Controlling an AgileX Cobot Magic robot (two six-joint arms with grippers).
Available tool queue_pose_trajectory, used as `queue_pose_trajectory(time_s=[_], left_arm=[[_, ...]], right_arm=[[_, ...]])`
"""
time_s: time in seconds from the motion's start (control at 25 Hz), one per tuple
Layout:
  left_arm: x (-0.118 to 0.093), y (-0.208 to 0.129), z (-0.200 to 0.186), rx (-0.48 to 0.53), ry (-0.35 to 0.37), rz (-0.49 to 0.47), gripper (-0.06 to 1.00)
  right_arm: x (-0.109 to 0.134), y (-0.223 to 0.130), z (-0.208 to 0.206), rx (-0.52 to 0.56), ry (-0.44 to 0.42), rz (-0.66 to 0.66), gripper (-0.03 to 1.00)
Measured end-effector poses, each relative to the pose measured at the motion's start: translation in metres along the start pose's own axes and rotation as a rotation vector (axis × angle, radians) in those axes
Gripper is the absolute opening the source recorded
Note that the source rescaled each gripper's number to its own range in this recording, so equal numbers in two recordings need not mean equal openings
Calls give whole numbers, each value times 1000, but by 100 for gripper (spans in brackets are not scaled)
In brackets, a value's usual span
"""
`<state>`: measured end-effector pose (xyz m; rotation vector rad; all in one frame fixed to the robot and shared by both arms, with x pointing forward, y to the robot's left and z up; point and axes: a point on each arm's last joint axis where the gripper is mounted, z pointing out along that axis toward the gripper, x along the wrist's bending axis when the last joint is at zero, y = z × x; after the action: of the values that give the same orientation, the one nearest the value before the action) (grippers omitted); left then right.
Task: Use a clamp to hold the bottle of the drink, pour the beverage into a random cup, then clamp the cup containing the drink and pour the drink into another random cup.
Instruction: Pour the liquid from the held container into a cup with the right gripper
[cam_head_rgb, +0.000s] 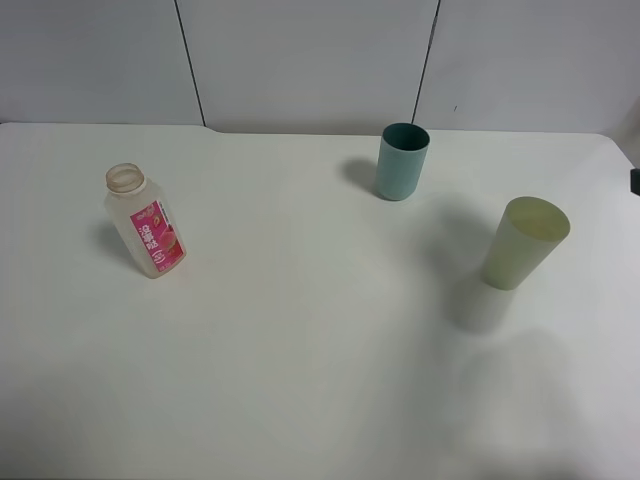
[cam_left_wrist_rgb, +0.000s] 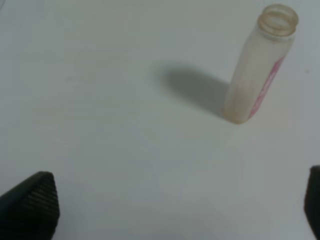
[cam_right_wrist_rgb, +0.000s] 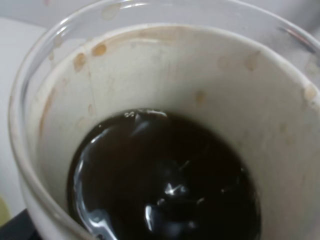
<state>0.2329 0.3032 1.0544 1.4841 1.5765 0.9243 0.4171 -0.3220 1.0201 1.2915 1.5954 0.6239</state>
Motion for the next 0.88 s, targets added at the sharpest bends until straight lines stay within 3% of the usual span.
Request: queue_pose_trajectory(time_s=[0.12,0.56,0.88], left_arm=[[0,0,0,0,0,0,100],[0,0,0,0,0,0,100],[0,0,0,0,0,0,100]], right_arm=[[1,-13,0,43,-25,-21,0],[1,-14,0,45,-34,-35,0],[12,-8,0,28,-57,-143,0]])
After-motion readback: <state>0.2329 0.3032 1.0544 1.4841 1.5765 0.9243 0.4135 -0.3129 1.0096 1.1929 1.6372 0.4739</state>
